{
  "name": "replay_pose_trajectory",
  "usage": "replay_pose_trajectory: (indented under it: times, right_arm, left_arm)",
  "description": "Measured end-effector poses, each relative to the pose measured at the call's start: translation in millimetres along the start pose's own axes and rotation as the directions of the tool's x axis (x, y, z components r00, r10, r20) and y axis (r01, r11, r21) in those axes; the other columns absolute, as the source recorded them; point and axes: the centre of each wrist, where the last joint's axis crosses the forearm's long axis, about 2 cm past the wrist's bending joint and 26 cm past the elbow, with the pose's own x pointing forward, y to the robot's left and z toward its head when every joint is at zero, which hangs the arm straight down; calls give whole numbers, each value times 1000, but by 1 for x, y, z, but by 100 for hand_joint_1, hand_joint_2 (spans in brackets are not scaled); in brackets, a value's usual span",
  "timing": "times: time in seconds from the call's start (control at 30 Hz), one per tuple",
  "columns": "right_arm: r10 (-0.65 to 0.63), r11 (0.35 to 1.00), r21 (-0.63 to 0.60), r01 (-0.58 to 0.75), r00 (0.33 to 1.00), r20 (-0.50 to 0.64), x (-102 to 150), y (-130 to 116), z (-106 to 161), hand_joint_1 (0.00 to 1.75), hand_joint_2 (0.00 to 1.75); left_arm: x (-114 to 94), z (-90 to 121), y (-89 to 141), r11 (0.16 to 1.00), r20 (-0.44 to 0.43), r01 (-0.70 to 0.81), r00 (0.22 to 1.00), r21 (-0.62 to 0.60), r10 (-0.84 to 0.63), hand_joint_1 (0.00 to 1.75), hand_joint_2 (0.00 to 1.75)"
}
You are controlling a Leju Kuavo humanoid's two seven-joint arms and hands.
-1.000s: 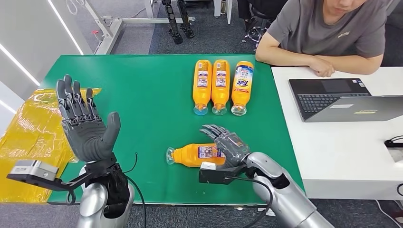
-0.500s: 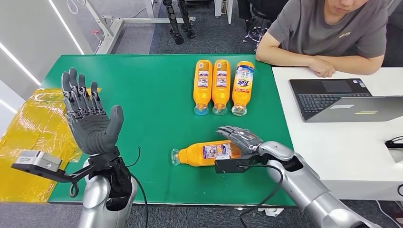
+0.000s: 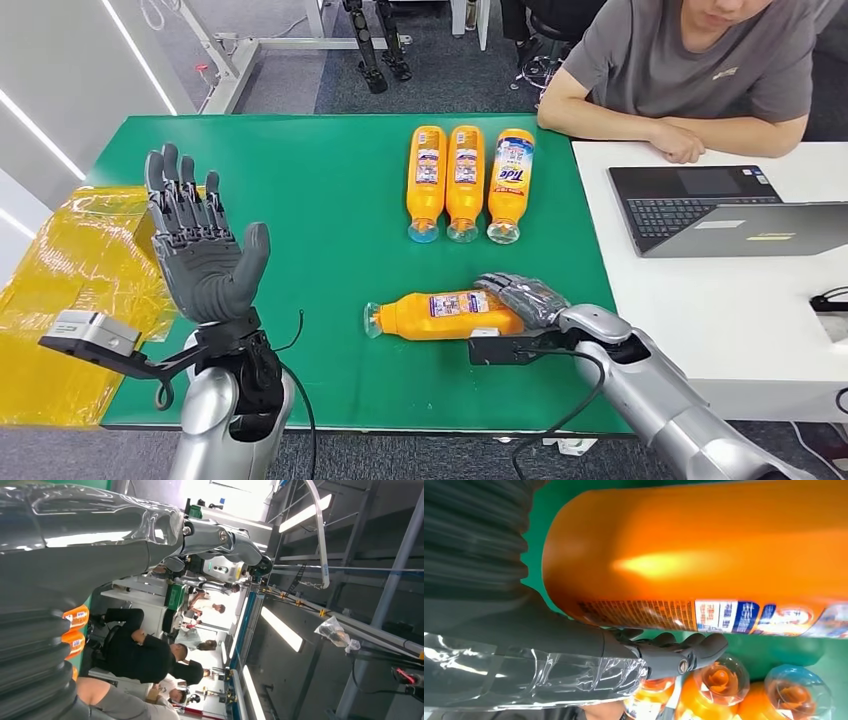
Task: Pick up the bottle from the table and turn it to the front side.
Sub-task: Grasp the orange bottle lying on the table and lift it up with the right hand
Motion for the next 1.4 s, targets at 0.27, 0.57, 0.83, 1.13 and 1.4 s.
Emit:
replay_pose_trajectory:
  times: [0.27,0.57,0.83,1.13,1.4]
  right_arm:
    - [-9,1000,16,10,1000,-7,-8,5,6,175,175]
    - [5,998,-59,-6,1000,-17,-3,18,8,175,175]
    - [-70,909,-409,80,997,40,19,24,2,175,175]
    - [-190,537,-750,386,922,338,59,34,6,175,175]
    - [-223,372,-798,475,880,420,84,50,12,175,175]
  left_arm:
    - [-2,1,0,1000,-8,-6,1000,-4,6,0,175]
    - [-2,1,-1,1000,-8,-6,1000,-10,6,0,175]
    - [-2,0,-1,1000,-4,4,1000,-8,-4,0,175]
    - [-2,0,-1,1000,-6,16,1000,17,-16,0,175]
    - [-3,0,-1,1000,-12,15,1000,25,-15,0,175]
